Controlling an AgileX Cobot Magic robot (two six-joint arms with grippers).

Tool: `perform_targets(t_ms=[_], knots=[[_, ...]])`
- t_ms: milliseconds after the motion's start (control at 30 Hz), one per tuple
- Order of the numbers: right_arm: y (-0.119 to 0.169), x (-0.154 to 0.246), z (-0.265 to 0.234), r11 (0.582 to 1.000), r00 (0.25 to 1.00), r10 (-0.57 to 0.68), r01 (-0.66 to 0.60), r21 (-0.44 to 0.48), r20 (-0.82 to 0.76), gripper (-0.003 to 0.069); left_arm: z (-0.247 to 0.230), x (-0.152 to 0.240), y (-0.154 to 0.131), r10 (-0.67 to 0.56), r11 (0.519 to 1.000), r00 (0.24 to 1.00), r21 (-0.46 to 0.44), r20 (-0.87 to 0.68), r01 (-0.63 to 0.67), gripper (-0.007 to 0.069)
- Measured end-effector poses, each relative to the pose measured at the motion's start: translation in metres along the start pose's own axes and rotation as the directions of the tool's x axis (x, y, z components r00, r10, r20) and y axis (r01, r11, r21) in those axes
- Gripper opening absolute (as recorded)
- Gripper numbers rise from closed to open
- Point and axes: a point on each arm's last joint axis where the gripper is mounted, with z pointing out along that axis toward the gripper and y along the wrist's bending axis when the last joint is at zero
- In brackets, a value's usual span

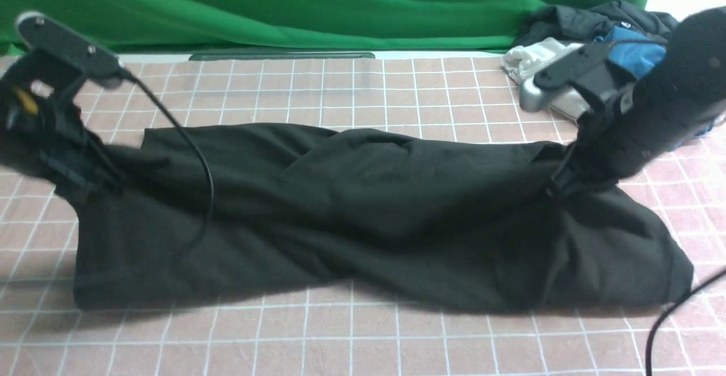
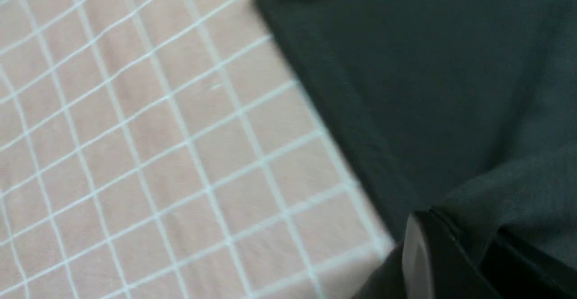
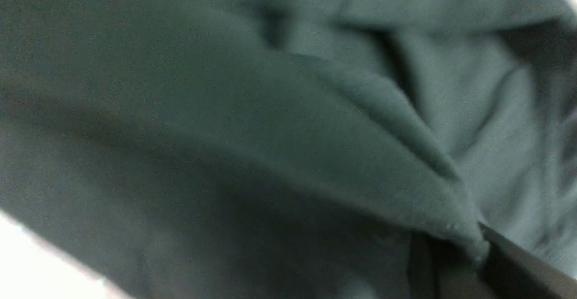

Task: Fold a long-sleeved shirt over a pink coffee tablecloth.
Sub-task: 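Fold the black garment in half by bringing its near edge over to the far edge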

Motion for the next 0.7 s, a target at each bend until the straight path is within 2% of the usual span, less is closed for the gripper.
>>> perform_targets(t_ms=[67, 333, 700], knots=[[-0.012, -0.009, 0.008, 1.0, 1.0, 0.008, -0.008, 0.016, 0.021, 0.0027, 0.017, -0.012, 0.015, -0.018, 1.0, 1.0, -0.005, -0.016, 0.018, 0.0029], [-0.04, -0.03, 0.013, 0.997, 0.995, 0.051, -0.055, 0.05, 0.083, 0.0027, 0.045, -0.046, 0.039, 0.004, 1.0, 1.0, -0.02, 0.003, -0.004, 0.0029], [-0.056, -0.049, 0.058, 0.997, 0.995, 0.024, -0.032, 0.072, 0.102, 0.0042, 0.11, -0.063, 0.043, 0.047, 0.998, 0.998, -0.034, 0.051, -0.045, 0.0029]])
